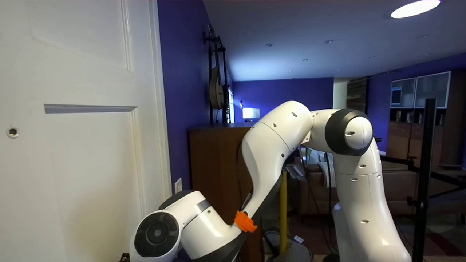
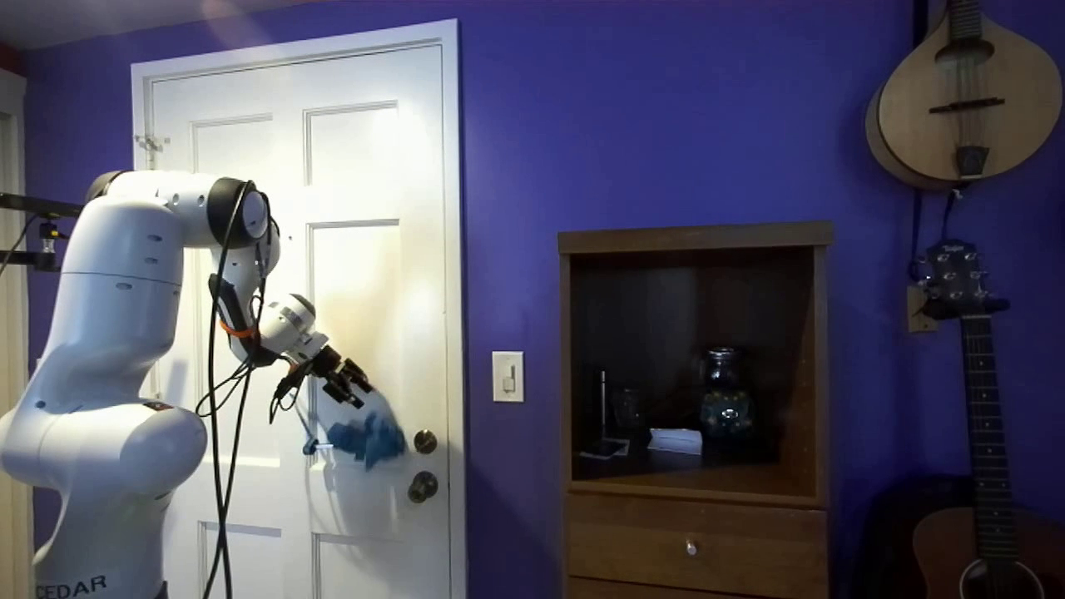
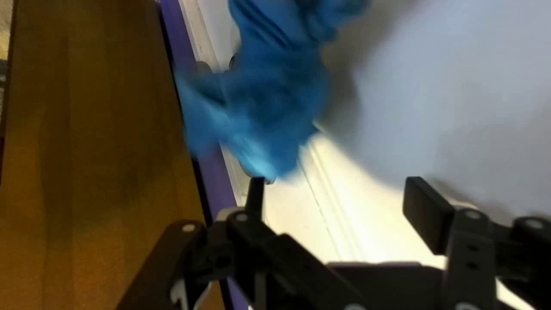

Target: Hang the blue umbrella on the door

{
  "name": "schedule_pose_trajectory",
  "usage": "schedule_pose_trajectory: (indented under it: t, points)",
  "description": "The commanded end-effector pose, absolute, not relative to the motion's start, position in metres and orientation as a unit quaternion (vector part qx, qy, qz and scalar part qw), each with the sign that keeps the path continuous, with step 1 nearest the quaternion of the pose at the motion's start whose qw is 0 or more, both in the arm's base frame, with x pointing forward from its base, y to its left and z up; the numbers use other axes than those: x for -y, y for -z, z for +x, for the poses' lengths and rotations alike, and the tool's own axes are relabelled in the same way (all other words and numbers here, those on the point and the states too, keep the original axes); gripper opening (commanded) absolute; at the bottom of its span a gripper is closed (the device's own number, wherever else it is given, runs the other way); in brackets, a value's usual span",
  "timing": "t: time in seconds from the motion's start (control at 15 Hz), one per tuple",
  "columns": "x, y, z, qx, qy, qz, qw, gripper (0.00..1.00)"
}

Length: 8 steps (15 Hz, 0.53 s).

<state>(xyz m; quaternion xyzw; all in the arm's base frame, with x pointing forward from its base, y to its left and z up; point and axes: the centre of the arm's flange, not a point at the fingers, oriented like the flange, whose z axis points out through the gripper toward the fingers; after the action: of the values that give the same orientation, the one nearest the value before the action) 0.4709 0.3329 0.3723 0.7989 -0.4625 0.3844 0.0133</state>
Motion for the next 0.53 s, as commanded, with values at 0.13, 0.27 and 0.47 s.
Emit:
schedule_pose_trajectory:
  t: [0.13, 0.27, 0.47]
  points:
    - [-0.333, -0.382, 0.473, 0.442, -0.351, 0.825, 0.0, 1.0]
    - [-0.33, -0.385, 0.472, 0.437, -0.346, 0.83, 0.0, 1.0]
    - [-0.324, -0.392, 0.469, 0.42, -0.34, 0.841, 0.001, 1.0]
